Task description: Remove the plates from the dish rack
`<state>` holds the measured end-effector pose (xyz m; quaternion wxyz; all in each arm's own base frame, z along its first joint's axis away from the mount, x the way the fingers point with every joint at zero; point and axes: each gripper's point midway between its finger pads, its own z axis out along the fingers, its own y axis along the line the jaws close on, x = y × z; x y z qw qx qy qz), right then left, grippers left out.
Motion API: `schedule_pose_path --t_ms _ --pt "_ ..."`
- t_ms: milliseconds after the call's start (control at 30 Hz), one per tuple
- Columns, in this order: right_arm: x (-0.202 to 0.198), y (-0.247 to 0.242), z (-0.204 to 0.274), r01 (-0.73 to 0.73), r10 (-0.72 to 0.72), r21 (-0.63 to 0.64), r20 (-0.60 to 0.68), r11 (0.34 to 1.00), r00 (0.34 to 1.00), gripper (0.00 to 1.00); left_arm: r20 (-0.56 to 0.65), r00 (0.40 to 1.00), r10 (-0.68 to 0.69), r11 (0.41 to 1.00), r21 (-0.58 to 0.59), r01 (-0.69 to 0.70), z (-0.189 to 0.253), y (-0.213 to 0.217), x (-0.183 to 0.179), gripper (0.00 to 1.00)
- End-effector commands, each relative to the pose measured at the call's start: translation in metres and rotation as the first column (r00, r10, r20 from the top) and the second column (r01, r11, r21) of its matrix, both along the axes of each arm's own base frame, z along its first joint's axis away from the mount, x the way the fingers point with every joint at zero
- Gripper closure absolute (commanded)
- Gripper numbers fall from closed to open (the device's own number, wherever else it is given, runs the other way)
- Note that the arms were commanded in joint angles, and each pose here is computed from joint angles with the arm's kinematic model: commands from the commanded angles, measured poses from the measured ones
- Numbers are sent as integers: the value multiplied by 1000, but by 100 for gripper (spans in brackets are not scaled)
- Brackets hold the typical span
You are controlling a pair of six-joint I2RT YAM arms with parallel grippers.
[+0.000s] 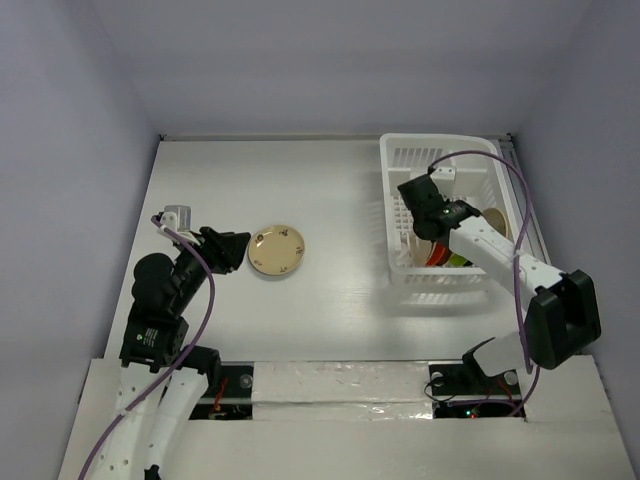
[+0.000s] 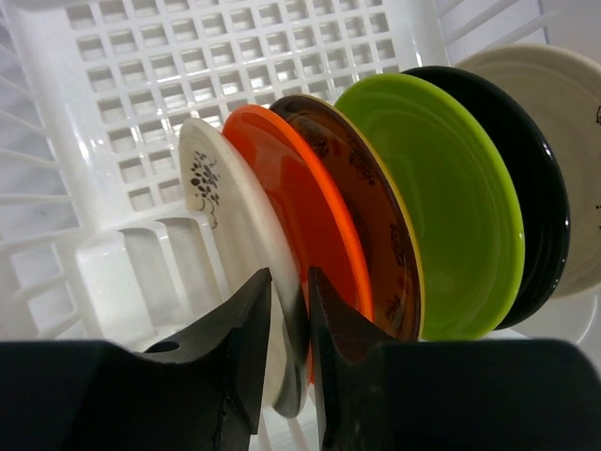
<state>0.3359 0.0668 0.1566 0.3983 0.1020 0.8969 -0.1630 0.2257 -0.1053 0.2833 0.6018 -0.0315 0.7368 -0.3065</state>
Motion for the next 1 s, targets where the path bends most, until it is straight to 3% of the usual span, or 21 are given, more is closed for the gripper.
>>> schedule_pose_path --t_ms 0,133,267,467,667,967 --pt "8 -5 7 30 -29 -32 24 999 999 74 27 1000 3 1000 -6 -2 6 1 1 59" --pt "6 -9 15 31 -30 -53 31 998 999 90 29 1000 3 1000 -6 -2 6 1 0 59" --pt "1 -14 32 28 -24 -86 45 996 999 97 36 999 1 1000 -7 -1 8 0 0 59" --pt "-8 -15 53 20 -12 -178 47 984 999 99 42 999 1 1000 -9 -1 10 1 -2 59" --pt "-15 -11 88 22 -1 -177 118 984 993 100 42 999 1 1000 -9 -1 9 1 -2 59" --pt "-23 8 166 25 -9 -44 342 999 940 100 40 999 3 1000 -10 -2 9 1 -1 59"
